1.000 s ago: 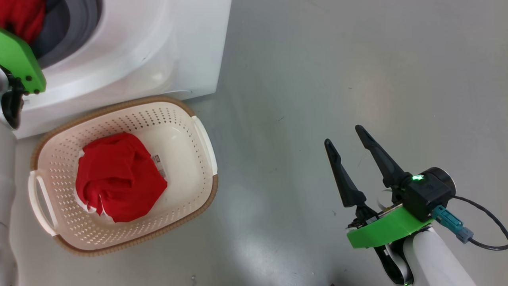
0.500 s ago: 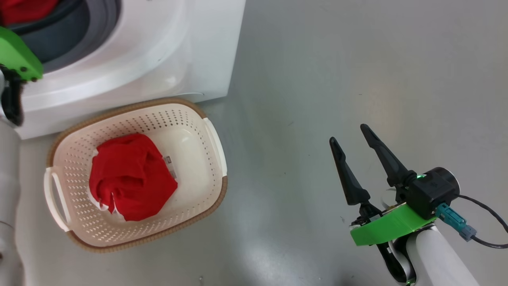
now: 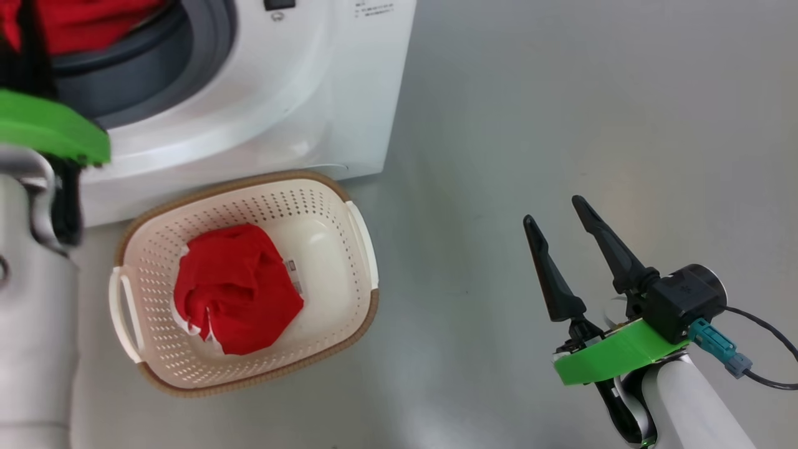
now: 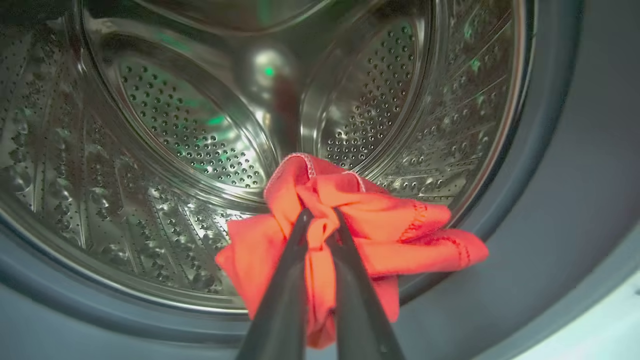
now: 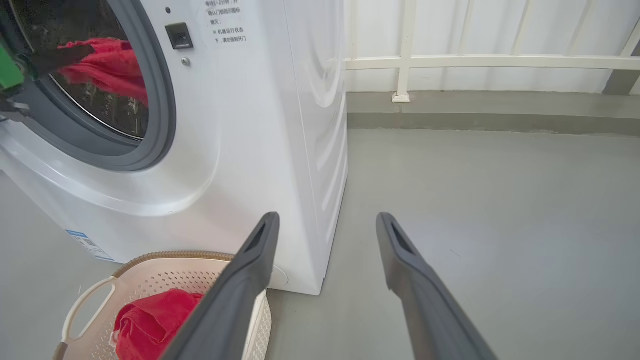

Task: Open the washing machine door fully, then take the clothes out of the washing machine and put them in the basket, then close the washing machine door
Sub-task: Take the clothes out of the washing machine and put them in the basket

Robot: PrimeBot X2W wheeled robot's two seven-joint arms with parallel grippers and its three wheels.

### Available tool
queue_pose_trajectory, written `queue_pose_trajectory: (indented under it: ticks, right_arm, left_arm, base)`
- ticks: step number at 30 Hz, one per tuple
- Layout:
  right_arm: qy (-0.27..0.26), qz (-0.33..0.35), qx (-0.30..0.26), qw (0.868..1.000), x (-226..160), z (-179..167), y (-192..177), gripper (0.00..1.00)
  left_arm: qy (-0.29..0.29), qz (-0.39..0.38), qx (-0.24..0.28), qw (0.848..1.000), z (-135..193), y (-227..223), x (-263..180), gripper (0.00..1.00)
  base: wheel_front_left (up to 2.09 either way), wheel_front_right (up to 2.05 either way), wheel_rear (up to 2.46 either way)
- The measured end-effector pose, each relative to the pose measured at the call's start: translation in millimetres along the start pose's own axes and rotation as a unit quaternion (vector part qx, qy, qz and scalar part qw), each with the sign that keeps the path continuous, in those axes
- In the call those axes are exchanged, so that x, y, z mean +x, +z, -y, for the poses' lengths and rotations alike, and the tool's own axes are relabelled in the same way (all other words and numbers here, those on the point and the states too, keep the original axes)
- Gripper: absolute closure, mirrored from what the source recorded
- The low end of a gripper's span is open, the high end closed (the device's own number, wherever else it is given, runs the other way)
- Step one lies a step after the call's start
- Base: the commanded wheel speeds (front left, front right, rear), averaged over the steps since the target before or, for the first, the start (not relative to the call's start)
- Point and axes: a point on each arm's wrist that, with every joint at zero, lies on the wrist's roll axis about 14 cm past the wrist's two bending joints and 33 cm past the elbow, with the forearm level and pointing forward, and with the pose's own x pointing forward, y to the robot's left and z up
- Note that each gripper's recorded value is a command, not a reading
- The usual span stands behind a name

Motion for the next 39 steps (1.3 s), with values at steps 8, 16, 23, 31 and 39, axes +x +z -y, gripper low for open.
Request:
queue_pose_trajectory:
  ticks: [8,16,23,31,39]
  right_arm:
    - [0.015,0.021,0.001,1.000,-4,-12,17,0.00]
    - [0.016,0.035,0.002,0.999,-19,-16,29,0.00]
    - [0.026,0.057,-0.002,0.998,-26,-24,45,0.00]
    - [0.031,0.064,-0.001,0.997,-35,-29,50,0.00]
    - [0.030,0.076,-0.002,0.997,-43,-30,59,0.00]
  left_arm:
    - [-0.001,0.030,0.002,1.000,5,8,-54,1.00]
    - [0.011,0.048,0.006,0.999,6,23,-95,1.00]
    - [0.017,0.074,0.020,0.997,4,44,-126,1.00]
    - [0.019,0.105,0.020,0.994,8,63,-153,1.00]
    - [0.021,0.141,0.011,0.990,14,83,-177,1.00]
  base:
    - [0.00,0.00,0.00]
    - [0.00,0.00,0.00]
    - [0.00,0.00,0.00]
    - [0.00,0.00,0.00]
    - [0.00,0.00,0.00]
